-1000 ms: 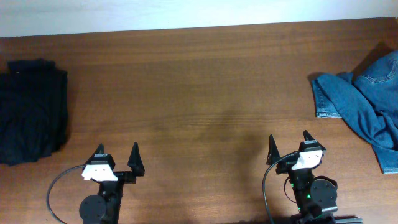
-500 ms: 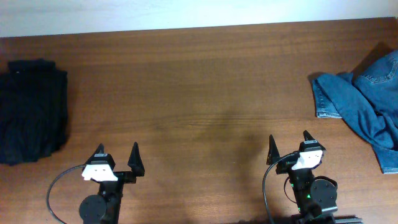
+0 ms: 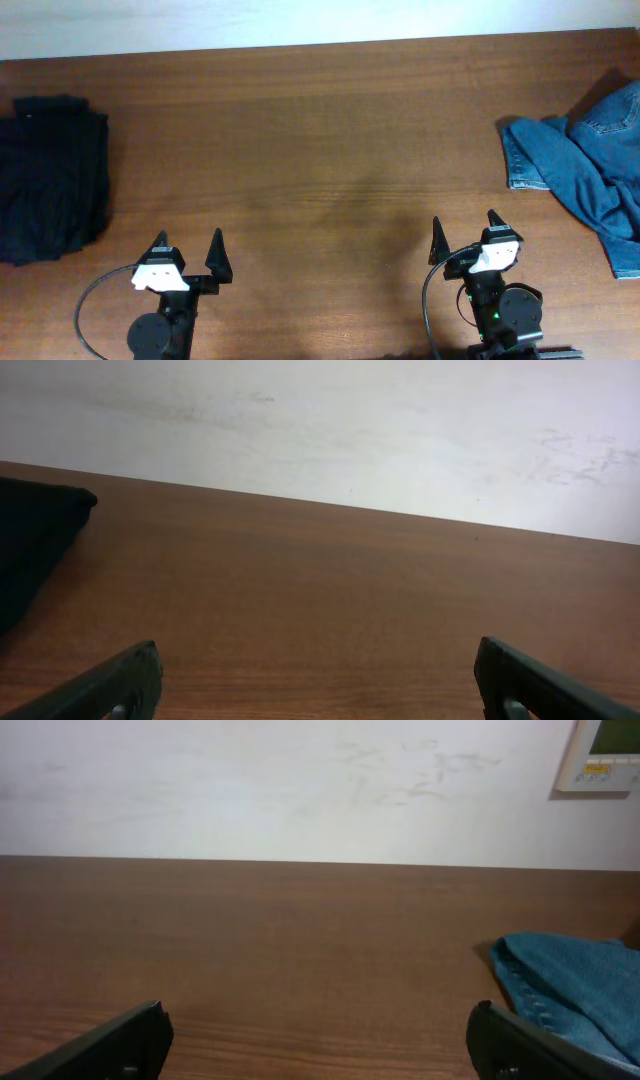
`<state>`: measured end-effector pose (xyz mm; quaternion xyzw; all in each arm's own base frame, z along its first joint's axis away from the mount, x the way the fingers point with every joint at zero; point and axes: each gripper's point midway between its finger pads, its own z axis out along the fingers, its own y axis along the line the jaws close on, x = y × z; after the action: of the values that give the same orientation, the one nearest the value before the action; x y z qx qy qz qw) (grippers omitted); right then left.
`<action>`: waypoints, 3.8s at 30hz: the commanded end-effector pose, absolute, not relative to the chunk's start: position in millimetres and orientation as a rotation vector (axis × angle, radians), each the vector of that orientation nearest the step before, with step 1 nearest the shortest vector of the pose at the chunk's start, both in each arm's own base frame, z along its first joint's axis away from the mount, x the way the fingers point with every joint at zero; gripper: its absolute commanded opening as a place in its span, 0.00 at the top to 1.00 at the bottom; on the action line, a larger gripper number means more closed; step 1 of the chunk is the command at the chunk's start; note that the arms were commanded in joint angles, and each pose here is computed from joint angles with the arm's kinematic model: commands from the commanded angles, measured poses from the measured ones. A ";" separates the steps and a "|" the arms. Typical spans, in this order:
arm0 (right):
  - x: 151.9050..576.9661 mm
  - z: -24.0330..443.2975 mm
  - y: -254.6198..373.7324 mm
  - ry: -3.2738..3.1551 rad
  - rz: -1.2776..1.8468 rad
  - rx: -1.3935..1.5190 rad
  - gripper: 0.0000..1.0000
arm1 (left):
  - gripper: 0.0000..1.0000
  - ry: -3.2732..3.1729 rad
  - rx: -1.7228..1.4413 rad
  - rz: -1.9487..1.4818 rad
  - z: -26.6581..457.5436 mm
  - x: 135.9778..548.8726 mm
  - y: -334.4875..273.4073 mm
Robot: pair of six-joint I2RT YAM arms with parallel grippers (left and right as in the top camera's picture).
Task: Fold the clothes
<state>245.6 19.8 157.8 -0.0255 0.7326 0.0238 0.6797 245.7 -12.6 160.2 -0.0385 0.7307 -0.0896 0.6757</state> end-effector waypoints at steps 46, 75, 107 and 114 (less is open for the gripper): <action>245.5 155.4 18.0 1.650 0.049 -0.051 0.01 | 0.01 1.641 -0.078 -0.185 158.8 245.6 -11.9; 183.0 356.5 -11.1 1.458 0.171 0.261 0.01 | 0.01 1.641 -0.078 -0.185 158.8 245.6 -11.9; 218.5 353.7 -30.6 2.129 -0.066 0.476 0.09 | 0.01 1.641 -0.078 -0.185 158.8 245.6 -11.9; 282.3 340.9 -56.8 2.369 -0.294 0.574 0.01 | 0.01 1.641 -0.078 -0.185 158.8 245.6 -11.9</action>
<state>264.3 -32.9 336.9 0.1873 0.9123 -0.0680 0.3579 245.7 -12.6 160.3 -0.0384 0.7306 -0.0898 0.6758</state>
